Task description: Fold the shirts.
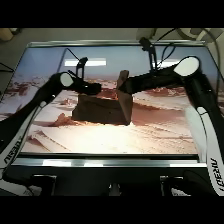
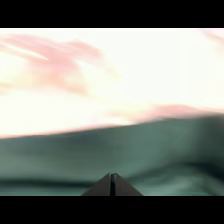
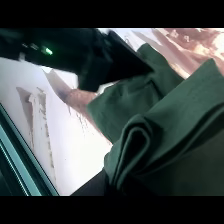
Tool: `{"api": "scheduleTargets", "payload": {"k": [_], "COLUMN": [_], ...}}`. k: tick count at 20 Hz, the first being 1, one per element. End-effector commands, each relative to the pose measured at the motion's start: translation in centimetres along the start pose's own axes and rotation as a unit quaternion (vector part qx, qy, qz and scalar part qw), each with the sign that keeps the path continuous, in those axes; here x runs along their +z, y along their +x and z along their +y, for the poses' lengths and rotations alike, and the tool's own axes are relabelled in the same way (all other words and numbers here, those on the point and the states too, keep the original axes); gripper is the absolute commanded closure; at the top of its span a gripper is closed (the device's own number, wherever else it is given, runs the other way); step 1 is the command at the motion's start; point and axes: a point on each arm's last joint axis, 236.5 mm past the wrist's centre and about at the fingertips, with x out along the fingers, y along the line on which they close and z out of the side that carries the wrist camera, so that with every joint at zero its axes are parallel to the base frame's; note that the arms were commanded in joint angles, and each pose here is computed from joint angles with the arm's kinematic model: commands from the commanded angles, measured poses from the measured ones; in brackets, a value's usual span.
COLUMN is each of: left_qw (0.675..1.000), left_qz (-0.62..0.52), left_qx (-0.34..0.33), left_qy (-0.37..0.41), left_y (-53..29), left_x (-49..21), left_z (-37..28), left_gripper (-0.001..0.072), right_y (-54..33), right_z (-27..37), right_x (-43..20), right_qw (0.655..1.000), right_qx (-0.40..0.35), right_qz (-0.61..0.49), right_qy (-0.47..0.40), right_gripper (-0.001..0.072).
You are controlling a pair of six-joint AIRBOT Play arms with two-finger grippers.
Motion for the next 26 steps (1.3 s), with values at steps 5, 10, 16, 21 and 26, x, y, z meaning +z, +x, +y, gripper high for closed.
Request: {"api": "scheduleTargets", "payload": {"k": [5,10,16,21,26], "left_qw": [0.968,0.957,0.964,0.973,0.972], "left_qz": [-0.169,-0.197,-0.164,-0.136,-0.156], "left_qx": [0.170,0.200,0.197,0.180,0.169], "left_qy": [-0.076,-0.069,-0.069,-0.056,-0.043], "left_y": [-24.7,-30.0,-27.6,-24.7,-24.8], "left_x": [4.5,3.5,1.9,0.7,1.7], "left_z": [14.0,15.3,16.1,14.7,13.3], "left_gripper": [0.0676,0.0676,0.0676,0.0676,0.0676], "right_y": [19.6,12.7,-0.2,7.8,7.4], "right_z": [2.8,-3.2,-19.6,-16.9,-14.0], "right_x": [-3.3,-5.2,-16.6,-17.6,-10.7], "right_qw": [0.975,0.983,0.946,0.958,0.982], "right_qx": [0.169,0.162,-0.116,-0.038,0.052], "right_qz": [-0.018,0.050,0.270,0.210,0.102], "right_qy": [0.144,0.066,0.138,0.193,0.154], "right_gripper": [0.0354,0.0090,0.0088,0.0098,0.0691]}}
